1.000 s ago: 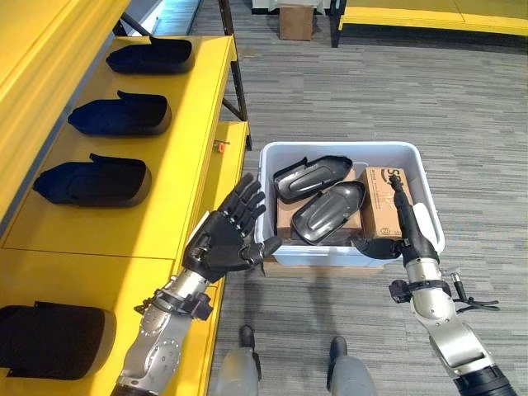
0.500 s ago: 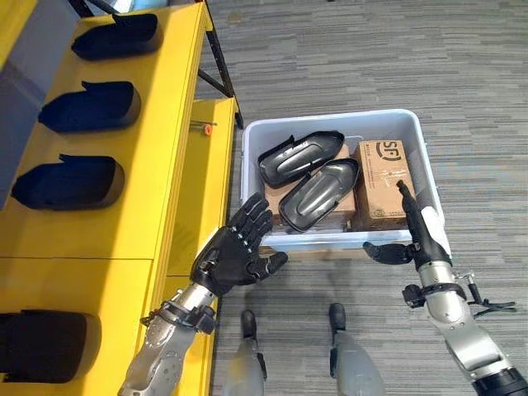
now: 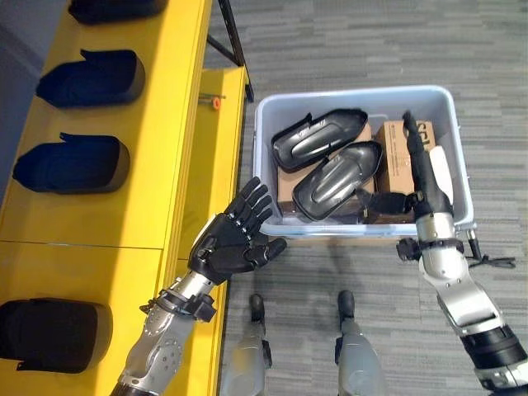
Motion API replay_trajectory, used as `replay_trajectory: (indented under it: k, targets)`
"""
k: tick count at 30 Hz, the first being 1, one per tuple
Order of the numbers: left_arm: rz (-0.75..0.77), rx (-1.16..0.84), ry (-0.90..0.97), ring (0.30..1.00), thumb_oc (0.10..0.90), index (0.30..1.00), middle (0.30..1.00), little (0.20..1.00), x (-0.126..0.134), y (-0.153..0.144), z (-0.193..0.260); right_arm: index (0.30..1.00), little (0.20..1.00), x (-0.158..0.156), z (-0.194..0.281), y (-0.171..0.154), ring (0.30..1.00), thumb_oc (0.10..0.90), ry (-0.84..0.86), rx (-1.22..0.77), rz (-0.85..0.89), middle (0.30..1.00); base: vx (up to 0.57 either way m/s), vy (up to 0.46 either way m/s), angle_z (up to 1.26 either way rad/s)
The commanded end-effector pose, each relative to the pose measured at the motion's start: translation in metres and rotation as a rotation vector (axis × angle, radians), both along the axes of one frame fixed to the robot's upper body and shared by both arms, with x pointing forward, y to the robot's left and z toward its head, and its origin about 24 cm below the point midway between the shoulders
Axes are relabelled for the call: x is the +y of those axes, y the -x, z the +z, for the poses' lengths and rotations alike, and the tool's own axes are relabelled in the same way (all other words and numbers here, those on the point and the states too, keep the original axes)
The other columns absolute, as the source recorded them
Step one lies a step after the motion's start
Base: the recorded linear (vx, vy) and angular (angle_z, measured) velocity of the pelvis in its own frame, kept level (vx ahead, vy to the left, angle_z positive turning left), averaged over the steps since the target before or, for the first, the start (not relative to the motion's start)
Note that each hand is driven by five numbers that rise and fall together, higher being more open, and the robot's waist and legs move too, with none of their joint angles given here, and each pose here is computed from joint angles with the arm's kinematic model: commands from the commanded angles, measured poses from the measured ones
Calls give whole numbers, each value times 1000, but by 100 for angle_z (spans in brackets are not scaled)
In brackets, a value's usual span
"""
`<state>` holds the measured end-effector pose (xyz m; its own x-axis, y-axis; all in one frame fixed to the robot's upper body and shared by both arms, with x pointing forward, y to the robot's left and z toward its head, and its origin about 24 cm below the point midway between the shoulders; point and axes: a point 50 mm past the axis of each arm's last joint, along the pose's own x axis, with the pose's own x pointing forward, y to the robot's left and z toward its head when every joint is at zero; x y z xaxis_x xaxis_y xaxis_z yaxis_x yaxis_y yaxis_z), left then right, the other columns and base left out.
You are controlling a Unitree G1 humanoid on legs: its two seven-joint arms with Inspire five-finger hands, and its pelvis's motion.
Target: Move parts from the plastic box to the shelf.
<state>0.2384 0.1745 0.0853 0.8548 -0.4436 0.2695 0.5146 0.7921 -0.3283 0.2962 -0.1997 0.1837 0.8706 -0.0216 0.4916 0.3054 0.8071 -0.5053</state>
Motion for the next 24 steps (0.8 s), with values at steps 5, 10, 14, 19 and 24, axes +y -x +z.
replay_trajectory:
  k: [5,10,14,19,24]
  targets:
    - [110,-260,55,1000,900,1000,1000,1000,1,2,54,1000,1000,26,76,21,1000,900,-52,-336,97,1000,-74,8,-9]
    - [232,-265,79,1000,900,1000,1000,1000,7,-2,59,1000,1000,39,84,23,1000,900,-80,-375,108,1000,-57,-32,-3]
    - [197,-268,148,1000,900,1000,1000,1000,3,-1,62,1000,1000,49,85,19,1000,900,-121,-346,120,1000,-22,-14,0]
    - [201,-278,147,1000,900,1000,1000,1000,-4,-1,64,1000,1000,53,81,15,1000,900,-172,-340,112,1000,-6,5,0]
    - [228,-286,175,1000,900,1000,1000,1000,-4,0,67,1000,1000,57,79,19,1000,900,-191,-335,171,1000,-9,27,4]
